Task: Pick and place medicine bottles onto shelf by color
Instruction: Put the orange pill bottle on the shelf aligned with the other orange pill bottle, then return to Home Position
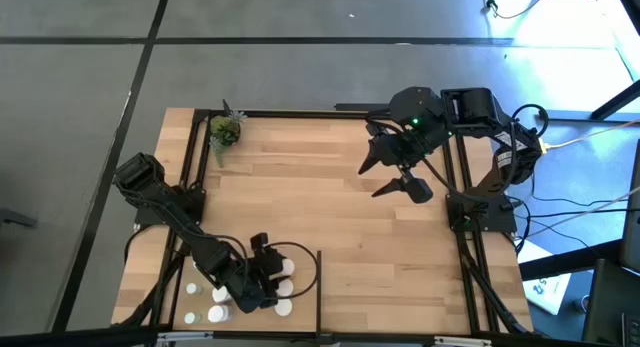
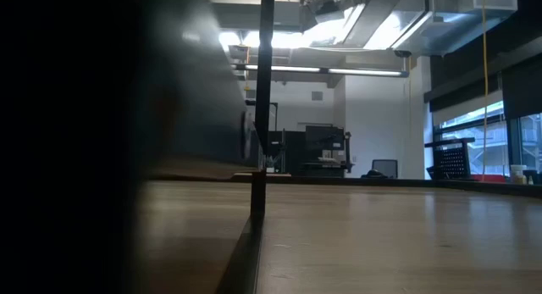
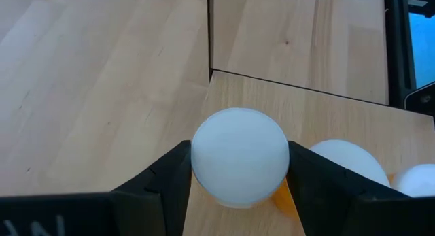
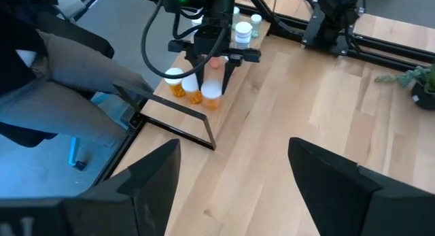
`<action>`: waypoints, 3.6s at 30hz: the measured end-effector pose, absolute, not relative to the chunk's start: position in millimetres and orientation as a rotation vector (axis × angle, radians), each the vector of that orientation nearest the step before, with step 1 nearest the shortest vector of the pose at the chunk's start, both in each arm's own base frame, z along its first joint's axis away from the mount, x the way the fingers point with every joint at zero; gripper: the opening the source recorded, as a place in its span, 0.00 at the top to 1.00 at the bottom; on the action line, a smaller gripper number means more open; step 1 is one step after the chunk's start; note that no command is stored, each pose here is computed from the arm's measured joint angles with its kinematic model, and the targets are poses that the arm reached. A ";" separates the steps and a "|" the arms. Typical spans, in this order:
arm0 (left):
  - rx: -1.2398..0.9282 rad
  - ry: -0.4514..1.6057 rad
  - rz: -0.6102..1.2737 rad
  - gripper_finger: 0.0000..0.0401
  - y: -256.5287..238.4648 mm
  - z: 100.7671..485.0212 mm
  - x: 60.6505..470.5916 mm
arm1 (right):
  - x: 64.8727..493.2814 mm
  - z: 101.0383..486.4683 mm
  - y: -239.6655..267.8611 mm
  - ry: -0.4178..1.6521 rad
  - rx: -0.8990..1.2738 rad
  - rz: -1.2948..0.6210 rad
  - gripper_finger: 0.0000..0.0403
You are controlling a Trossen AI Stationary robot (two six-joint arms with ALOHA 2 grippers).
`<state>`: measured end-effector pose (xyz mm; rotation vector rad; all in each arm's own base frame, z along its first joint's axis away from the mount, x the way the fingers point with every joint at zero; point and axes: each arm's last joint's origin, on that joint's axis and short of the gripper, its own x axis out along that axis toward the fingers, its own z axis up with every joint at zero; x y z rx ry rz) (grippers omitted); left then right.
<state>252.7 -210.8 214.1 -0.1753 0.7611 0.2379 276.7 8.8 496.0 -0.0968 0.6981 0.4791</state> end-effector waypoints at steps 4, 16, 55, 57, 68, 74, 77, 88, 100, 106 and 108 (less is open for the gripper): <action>-0.163 0.762 0.248 0.51 -210.0 213.7 252.1 | 276.9 496.0 8.4 0.700 -0.099 0.463 0.32; -0.130 0.745 0.263 0.51 -209.0 214.0 252.2 | 277.2 496.3 8.4 0.697 -0.098 0.462 0.32; -0.123 0.757 0.263 0.40 -208.5 213.4 251.4 | 277.4 496.4 8.3 0.694 -0.098 0.461 0.32; -0.123 0.757 0.263 0.40 -208.5 213.4 251.4 | 277.4 496.4 8.3 0.694 -0.099 0.461 0.32; -0.116 0.752 0.243 0.41 -213.5 215.2 246.2 | 277.4 496.4 8.3 0.694 -0.098 0.461 0.32; -0.102 0.735 0.242 0.42 -213.6 220.9 241.9 | 277.5 496.4 8.3 0.694 -0.098 0.461 0.32; -0.082 0.718 0.238 0.42 -212.0 226.1 240.0 | 277.5 496.4 8.3 0.694 -0.098 0.461 0.32; 0.007 0.554 0.288 0.45 -191.8 274.5 211.3 | 277.8 496.7 8.3 0.690 -0.100 0.461 0.32; 0.042 0.499 0.265 0.78 -154.1 321.3 168.0 | 277.9 496.7 8.4 0.689 -0.100 0.461 0.32; 0.087 0.464 0.188 0.97 -132.0 345.0 147.7 | 277.9 496.8 8.3 0.688 -0.100 0.461 0.32; 0.090 0.455 0.149 0.99 -124.2 352.3 140.1 | 278.5 497.4 8.4 0.679 -0.103 0.461 0.32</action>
